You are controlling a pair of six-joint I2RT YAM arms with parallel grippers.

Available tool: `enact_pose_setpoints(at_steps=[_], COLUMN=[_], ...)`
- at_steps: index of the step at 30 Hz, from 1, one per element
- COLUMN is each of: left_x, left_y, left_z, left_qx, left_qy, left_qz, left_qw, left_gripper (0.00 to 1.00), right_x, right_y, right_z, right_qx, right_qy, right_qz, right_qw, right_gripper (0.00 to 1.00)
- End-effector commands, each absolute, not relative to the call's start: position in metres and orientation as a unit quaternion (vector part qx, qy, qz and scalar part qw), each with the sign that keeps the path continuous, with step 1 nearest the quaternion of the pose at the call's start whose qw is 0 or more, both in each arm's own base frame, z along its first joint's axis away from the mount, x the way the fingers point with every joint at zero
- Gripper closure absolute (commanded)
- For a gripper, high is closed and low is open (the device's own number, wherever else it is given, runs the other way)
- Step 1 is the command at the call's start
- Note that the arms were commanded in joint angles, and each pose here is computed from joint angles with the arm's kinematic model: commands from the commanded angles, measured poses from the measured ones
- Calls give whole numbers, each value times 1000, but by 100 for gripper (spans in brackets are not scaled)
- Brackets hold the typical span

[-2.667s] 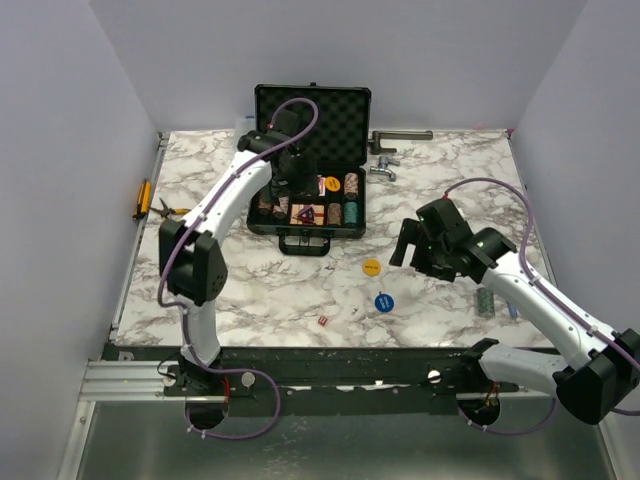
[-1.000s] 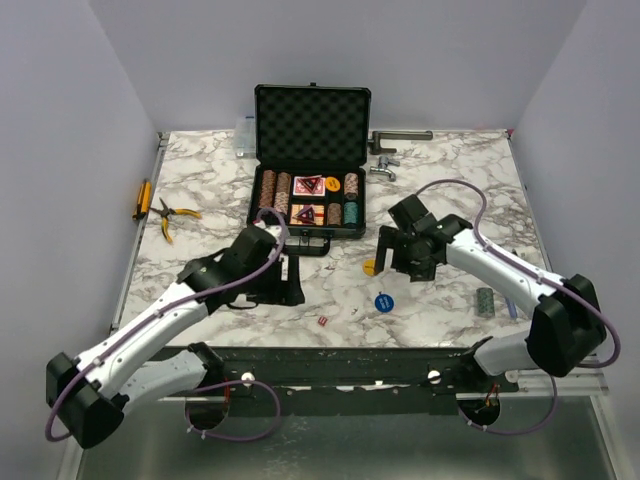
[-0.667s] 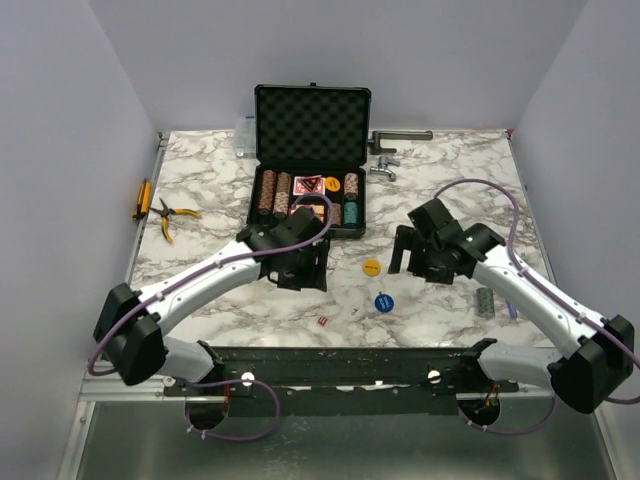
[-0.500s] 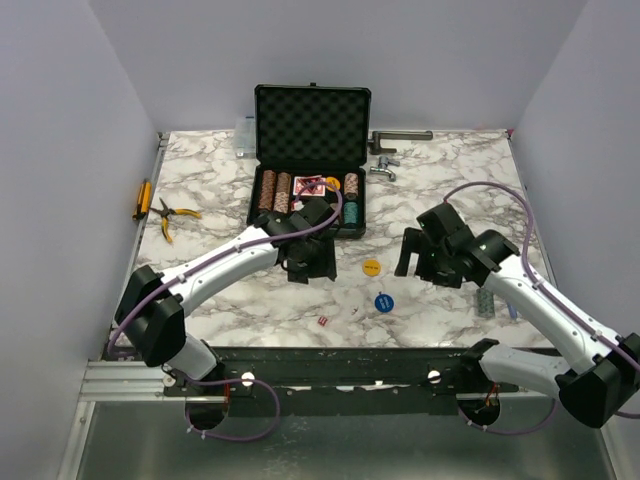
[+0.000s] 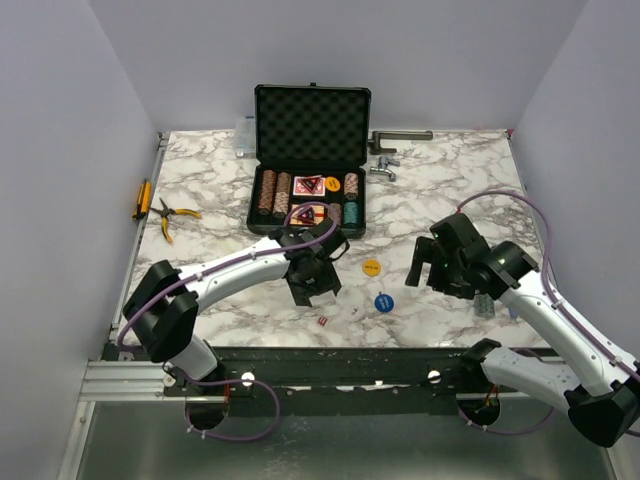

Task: Pack up texas hold em set

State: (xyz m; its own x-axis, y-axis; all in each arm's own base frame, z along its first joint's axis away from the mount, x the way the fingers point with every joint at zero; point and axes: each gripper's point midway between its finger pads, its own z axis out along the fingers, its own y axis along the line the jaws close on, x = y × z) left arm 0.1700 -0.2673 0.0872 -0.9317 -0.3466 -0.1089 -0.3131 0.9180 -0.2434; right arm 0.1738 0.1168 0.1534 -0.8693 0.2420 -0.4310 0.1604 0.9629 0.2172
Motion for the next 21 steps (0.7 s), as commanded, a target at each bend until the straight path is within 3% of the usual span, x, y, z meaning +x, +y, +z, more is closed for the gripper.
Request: enact_pose_setpoints(at_steps=[1, 9, 13, 21], left_x=[171, 175, 169, 169], left_y=[-274, -291, -291, -273], left_z=[79, 67, 56, 48], left_qx=[-220, -246, -316, -424], left_qy=[967, 962, 945, 905], left_qz=[-104, -101, -82, -30], left_qw=[70, 57, 28, 23], left_gripper=[38, 43, 45, 42], right_x=[162, 155, 154, 145], right_y=[103, 93, 87, 78], right_z=[153, 154, 159, 162], right_qx=[105, 103, 110, 113], right_qy=[966, 965, 963, 960], right_qz=[63, 51, 42, 42], right_qw=[230, 235, 242, 252], right_gripper=[1, 1, 1, 0])
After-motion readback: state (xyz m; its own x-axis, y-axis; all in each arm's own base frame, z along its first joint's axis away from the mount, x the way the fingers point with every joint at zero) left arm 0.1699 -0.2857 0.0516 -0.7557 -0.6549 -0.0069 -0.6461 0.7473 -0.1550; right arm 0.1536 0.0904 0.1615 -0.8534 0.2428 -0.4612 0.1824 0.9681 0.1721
